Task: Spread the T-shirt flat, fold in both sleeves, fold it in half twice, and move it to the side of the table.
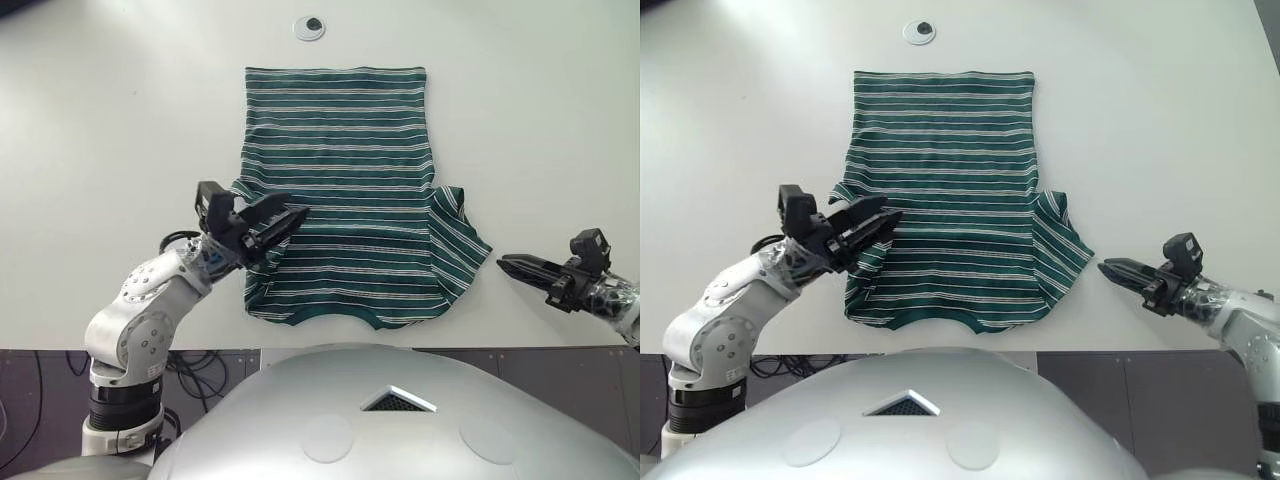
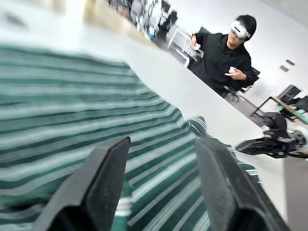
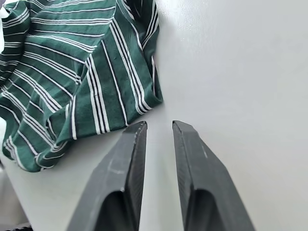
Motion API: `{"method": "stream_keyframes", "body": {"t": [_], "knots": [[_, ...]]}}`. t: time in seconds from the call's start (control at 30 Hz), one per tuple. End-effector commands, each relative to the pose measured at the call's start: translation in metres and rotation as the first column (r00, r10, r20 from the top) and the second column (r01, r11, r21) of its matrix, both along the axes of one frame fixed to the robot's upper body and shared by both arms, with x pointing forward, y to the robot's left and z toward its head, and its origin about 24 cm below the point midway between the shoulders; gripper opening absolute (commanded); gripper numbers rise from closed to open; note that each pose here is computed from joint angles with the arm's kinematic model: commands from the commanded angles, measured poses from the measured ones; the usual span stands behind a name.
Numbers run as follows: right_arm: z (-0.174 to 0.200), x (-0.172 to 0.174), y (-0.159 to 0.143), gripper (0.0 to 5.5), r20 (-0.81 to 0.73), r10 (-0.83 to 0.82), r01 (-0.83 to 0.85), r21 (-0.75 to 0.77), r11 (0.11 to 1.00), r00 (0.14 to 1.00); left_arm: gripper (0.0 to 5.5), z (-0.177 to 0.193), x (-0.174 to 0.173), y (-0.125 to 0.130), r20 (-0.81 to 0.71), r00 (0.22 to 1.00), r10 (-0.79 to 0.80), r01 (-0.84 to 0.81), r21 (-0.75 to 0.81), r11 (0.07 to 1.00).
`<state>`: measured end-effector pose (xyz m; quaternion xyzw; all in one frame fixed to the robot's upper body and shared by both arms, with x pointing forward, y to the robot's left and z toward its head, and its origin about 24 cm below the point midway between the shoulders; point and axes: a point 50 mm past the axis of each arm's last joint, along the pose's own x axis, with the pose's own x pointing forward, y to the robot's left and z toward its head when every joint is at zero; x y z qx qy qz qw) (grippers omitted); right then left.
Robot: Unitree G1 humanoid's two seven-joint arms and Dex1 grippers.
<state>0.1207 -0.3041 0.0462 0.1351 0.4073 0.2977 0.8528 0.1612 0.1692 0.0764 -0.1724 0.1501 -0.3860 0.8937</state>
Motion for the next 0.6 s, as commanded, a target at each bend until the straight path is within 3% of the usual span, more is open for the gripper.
{"method": "stream_keyframes", "body": {"t": [0.03,0.4,0.6], "knots": [[-0.006,0.002,0.010,0.98,-0.013,0.001,-0.001,0.034,0.999,1.000,2.41,0.003,0.001,0.005,0.067,0.998,0.014,-0.020,0.081,0.996],[-0.013,0.010,0.024,0.98,-0.003,-0.031,0.031,0.104,0.994,1.000,2.41,-0.012,-0.015,0.000,0.141,0.985,-0.097,0.065,0.221,0.973],[-0.013,0.009,0.025,0.06,-0.016,-0.039,0.041,0.098,0.994,0.999,2.45,-0.009,-0.017,0.009,0.184,0.975,-0.126,0.071,0.278,0.958]]}}
